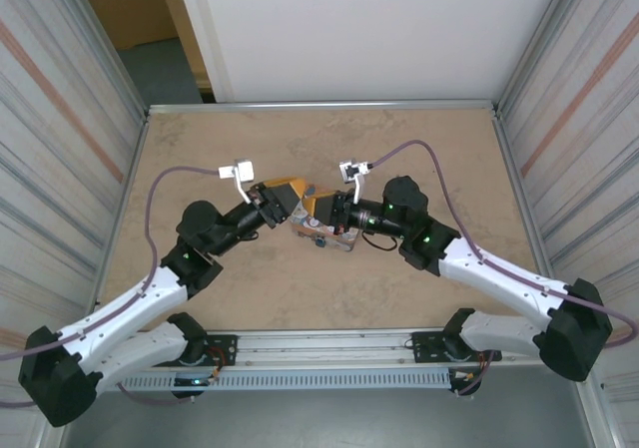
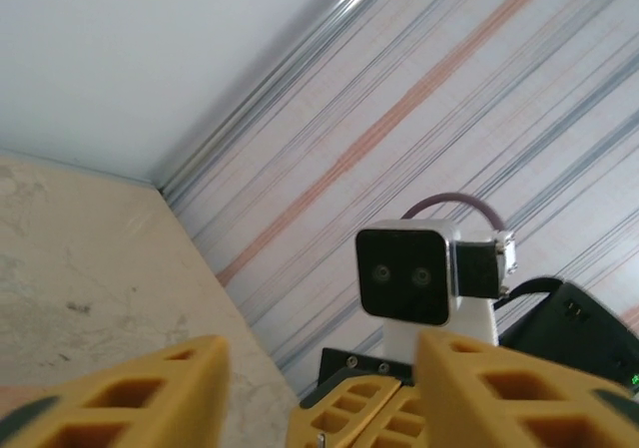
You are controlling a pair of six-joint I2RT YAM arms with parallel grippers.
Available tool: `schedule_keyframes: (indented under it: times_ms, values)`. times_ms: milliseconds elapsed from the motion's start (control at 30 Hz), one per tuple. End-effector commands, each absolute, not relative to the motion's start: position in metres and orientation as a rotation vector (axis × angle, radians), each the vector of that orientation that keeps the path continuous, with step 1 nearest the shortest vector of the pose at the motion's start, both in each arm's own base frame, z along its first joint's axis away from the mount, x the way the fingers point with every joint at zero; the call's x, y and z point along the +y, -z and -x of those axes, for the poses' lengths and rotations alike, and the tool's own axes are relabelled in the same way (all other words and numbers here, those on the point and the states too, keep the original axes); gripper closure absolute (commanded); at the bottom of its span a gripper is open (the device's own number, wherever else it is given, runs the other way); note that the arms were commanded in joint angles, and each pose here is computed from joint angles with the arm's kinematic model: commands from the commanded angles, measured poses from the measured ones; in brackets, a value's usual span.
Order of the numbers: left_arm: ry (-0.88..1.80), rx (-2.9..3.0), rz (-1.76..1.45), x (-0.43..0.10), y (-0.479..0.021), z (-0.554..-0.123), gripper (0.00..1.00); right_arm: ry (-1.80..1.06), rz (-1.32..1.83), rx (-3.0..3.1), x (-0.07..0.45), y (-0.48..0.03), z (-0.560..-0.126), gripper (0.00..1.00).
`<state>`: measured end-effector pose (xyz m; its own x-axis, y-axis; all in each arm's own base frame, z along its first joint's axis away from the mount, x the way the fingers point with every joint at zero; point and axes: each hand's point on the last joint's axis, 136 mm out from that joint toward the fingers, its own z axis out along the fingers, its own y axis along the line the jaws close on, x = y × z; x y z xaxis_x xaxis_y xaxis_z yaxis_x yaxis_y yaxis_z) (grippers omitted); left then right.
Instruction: Unlock a padlock with a key
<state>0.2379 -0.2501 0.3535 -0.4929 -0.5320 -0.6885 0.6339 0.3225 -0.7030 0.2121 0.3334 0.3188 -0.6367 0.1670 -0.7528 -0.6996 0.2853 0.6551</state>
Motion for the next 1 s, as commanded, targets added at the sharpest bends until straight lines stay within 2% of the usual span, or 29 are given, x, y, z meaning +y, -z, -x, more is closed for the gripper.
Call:
schedule_keyframes:
  times_ms: [0, 233, 533, 767, 967]
  values:
    - [1.368, 1.495, -0.132, -0.235, -0.371, -0.227, 0.27, -1.279, 0.631, 1.793, 0.320, -0.327, -0.204, 1.00]
    - [1.370, 1.495, -0.269, -0.227, -0.378, -0.197, 0.17, -1.220, 0.782, 1.727, 0.306, -0.331, -0.187, 1.00]
    - [1.513, 1.492, -0.512, -0.259, -0.380, -0.170, 0.20, -1.286, 0.897, 1.643, 0.316, -0.343, -0.164, 1.00]
    - [1.529, 1.523, -0.548, -0.277, -0.371, -0.171, 0.33, -1.304, 0.873, 1.626, 0.318, -0.349, -0.164, 1.00]
    - [1.532, 1.524, -0.545, -0.281, -0.368, -0.172, 0.58, -1.313, 0.844, 1.623, 0.318, -0.352, -0.166, 1.00]
